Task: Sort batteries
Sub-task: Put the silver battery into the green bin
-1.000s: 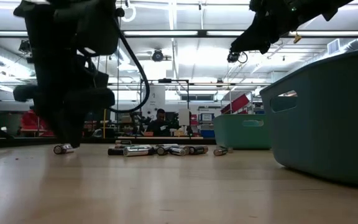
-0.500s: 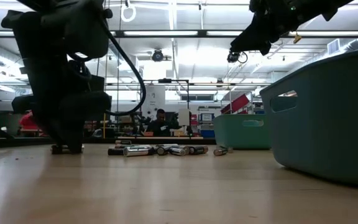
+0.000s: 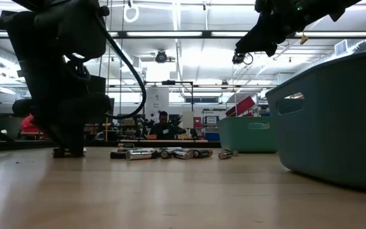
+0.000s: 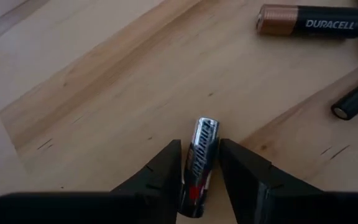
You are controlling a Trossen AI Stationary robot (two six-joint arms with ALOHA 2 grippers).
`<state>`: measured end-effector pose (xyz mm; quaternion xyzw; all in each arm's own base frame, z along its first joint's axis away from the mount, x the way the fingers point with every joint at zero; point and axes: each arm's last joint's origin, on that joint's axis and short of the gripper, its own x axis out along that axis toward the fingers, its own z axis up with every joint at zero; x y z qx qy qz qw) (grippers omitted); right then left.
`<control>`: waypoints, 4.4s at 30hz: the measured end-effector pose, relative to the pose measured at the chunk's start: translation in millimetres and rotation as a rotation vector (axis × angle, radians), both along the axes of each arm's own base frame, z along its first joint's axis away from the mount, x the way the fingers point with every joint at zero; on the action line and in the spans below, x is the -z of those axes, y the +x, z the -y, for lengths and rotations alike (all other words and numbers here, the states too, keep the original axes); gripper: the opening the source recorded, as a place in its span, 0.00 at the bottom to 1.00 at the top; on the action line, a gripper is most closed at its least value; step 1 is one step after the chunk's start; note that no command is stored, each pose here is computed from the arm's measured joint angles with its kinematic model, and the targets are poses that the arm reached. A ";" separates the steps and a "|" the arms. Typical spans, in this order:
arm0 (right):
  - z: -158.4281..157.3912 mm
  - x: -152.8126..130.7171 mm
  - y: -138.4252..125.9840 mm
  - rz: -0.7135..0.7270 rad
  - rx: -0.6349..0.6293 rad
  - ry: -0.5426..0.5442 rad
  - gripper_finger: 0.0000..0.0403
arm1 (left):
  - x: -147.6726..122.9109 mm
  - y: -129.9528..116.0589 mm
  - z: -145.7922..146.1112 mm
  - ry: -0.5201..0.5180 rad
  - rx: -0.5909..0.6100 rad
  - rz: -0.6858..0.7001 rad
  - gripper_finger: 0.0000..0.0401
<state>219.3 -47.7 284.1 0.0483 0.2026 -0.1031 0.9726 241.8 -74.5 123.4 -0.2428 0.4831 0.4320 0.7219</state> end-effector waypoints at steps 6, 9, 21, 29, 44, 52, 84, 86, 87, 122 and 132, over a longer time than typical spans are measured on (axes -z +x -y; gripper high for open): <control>0.0 0.0 0.0 0.000 0.000 0.000 0.23 | 2.3 -4.1 5.7 0.039 0.059 -0.001 0.12; 0.0 0.3 -0.1 -0.003 -0.001 -0.001 0.23 | 2.4 -5.0 7.8 0.057 0.085 -0.002 0.05; 2.1 0.0 -0.5 -0.010 0.042 -0.042 0.23 | -23.2 -4.5 15.7 0.050 0.162 -0.012 0.04; 3.3 -0.1 -0.8 -0.010 0.087 -0.050 0.23 | -44.4 -6.1 11.8 0.146 0.160 0.037 0.04; 1.2 -2.1 0.6 0.015 0.081 -0.043 0.23 | -100.1 2.4 8.1 0.434 0.312 0.375 0.04; -15.8 -11.1 6.9 0.103 -0.017 -0.109 0.23 | -123.8 27.4 12.5 0.667 0.446 0.510 0.04; -72.2 22.9 84.7 0.539 -0.183 -0.263 0.30 | -102.7 67.2 -18.4 1.094 0.785 0.923 0.05; -72.7 23.2 84.8 0.533 -0.169 -0.277 0.32 | -102.7 67.2 -18.7 1.107 0.787 0.907 0.05; -72.7 23.1 84.7 0.532 -0.158 -0.287 0.33 | -102.6 67.2 -18.7 1.110 0.789 0.904 0.05; -88.0 26.2 82.5 0.459 -0.092 -0.412 0.44 | -106.2 69.5 -28.5 1.170 0.869 0.934 0.05; -88.8 26.1 82.7 0.467 -0.117 -0.403 0.38 | -107.6 69.4 -29.3 1.215 0.885 0.914 0.05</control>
